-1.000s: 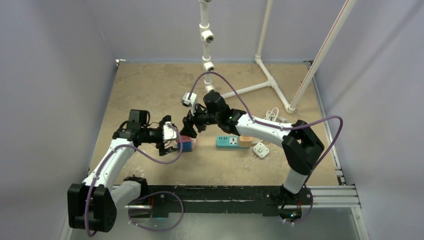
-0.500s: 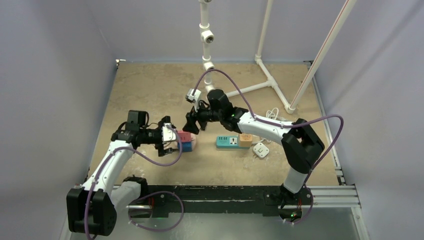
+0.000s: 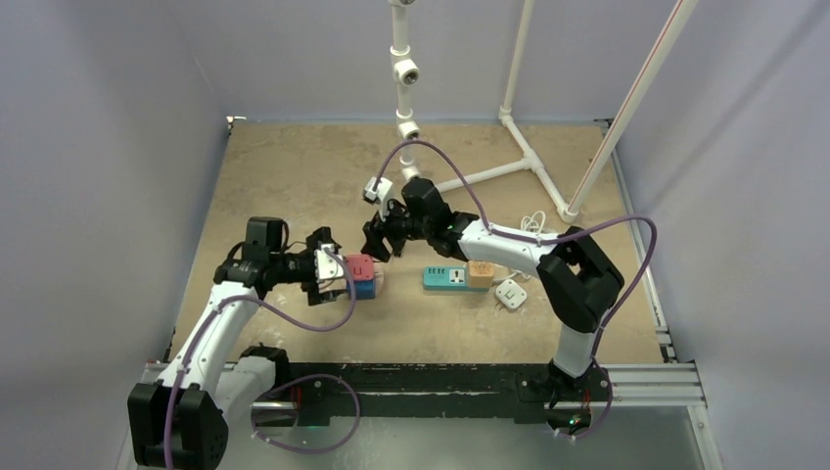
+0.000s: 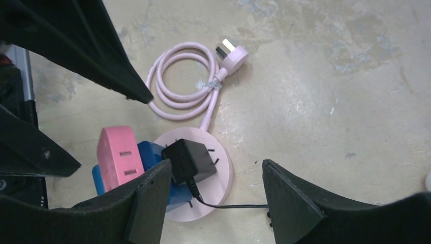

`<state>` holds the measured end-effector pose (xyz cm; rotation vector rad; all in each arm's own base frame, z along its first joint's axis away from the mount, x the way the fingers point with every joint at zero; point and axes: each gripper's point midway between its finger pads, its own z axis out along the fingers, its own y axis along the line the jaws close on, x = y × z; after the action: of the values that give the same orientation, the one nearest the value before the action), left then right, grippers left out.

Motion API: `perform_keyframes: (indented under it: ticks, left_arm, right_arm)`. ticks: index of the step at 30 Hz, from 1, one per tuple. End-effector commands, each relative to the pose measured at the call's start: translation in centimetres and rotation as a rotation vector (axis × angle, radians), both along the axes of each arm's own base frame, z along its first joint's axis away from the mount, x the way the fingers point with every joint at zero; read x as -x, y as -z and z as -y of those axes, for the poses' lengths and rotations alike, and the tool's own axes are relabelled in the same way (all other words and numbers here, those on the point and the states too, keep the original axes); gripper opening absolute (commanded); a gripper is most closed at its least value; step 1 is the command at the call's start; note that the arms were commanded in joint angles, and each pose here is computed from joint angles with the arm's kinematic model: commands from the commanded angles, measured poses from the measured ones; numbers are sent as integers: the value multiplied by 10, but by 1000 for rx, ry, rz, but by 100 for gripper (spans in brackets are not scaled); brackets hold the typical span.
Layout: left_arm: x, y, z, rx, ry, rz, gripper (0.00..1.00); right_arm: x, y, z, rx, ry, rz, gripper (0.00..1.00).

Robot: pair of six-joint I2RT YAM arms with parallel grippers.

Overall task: Insert the plug
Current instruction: Press the plug into the socket.

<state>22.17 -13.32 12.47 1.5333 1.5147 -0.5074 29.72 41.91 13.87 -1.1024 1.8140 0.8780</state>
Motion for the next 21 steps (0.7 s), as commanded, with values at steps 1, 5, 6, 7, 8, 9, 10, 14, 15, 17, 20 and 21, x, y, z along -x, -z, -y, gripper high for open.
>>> perform_keyframes:
  ticks: [1,5,6,7,8,9,10,14,15,17,20,21]
  left_arm:
    - [1,-2,-4,2,-28,33,99]
    - [4,-1,-6,-6,-33,28,99]
    - [4,-1,-6,-6,-35,28,99]
    - [2,-4,-5,-1,-40,30,99]
    - [0,-8,-5,9,-49,33,99]
    - [-2,-14,-3,28,-57,38,99]
    - [-5,-22,-1,46,-63,49,99]
    - [2,-27,3,62,-16,72,99]
    - [6,-22,3,52,2,60,99]
    - [15,-9,2,30,22,7,99]
    - [17,0,0,13,24,-26,99]
    - [17,1,0,14,21,-25,99]
  right_arm:
    - [-8,7,2,28,31,29,69]
    - [-17,15,4,63,74,30,69]
    - [-20,16,4,70,90,32,69]
    - [-22,16,5,74,101,35,69]
    - [-24,13,7,72,116,45,69]
    - [-24,9,8,65,126,48,68]
    - [-25,6,10,59,144,44,67]
    - [-30,-26,28,33,236,96,61]
    - [-29,-34,32,20,244,108,59]
    - [-21,-51,35,-31,244,104,51]
    - [-11,-73,39,-78,227,126,27]
    - [-5,-78,37,-95,204,118,18]
